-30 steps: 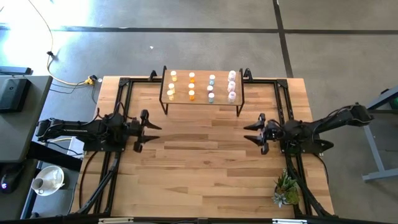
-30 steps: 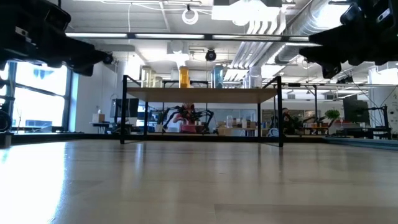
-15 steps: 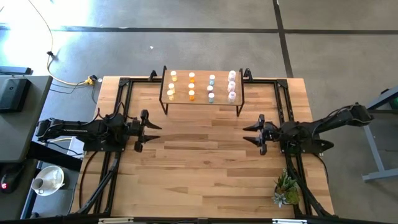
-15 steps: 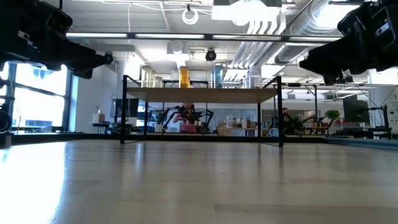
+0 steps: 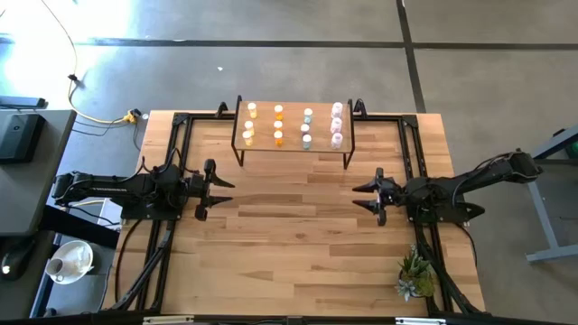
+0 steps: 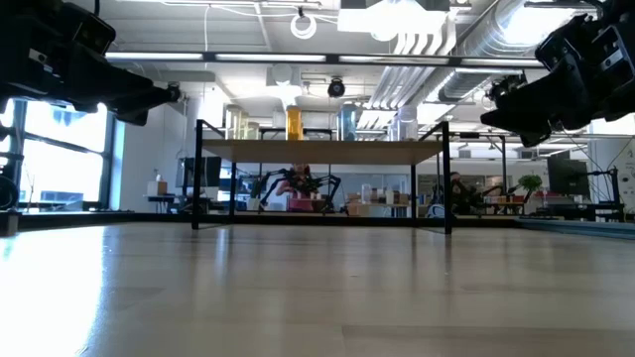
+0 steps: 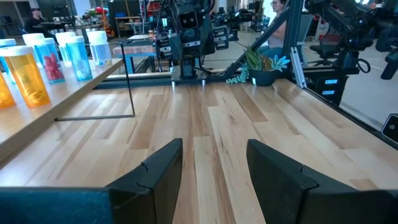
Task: Pick and place medicine bottles onto shelf by color
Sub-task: Return to Home Position
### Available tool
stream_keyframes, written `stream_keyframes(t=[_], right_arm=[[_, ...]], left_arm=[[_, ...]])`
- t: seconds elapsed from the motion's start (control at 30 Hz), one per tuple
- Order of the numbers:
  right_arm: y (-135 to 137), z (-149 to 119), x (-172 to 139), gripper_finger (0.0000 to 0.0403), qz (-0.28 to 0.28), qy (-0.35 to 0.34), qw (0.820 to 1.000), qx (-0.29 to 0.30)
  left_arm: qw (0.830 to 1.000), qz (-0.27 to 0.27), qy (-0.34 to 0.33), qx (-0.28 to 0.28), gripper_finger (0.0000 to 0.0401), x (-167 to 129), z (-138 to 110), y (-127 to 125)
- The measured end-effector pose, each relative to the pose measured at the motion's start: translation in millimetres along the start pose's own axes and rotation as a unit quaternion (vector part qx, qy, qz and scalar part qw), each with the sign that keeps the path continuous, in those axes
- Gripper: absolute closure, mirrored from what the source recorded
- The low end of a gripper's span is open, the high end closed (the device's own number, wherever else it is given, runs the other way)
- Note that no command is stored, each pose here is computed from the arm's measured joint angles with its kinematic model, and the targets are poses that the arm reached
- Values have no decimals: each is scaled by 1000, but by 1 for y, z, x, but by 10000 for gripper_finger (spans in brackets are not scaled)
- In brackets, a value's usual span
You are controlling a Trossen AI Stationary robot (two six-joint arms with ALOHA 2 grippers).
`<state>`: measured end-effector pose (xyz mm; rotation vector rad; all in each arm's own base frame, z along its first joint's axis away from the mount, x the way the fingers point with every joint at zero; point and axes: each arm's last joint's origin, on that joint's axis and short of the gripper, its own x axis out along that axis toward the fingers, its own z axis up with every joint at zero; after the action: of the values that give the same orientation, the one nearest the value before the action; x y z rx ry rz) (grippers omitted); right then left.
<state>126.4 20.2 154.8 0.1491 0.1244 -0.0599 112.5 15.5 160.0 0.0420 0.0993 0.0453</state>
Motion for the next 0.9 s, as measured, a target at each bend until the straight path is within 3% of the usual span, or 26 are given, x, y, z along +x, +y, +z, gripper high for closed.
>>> stream_keyframes(t=[0.9], right_arm=[[-2, -9, 0, 217, -8, 43, 999, -12]], left_arm=[[1000, 0, 0, 0, 231, 0, 0, 0]])
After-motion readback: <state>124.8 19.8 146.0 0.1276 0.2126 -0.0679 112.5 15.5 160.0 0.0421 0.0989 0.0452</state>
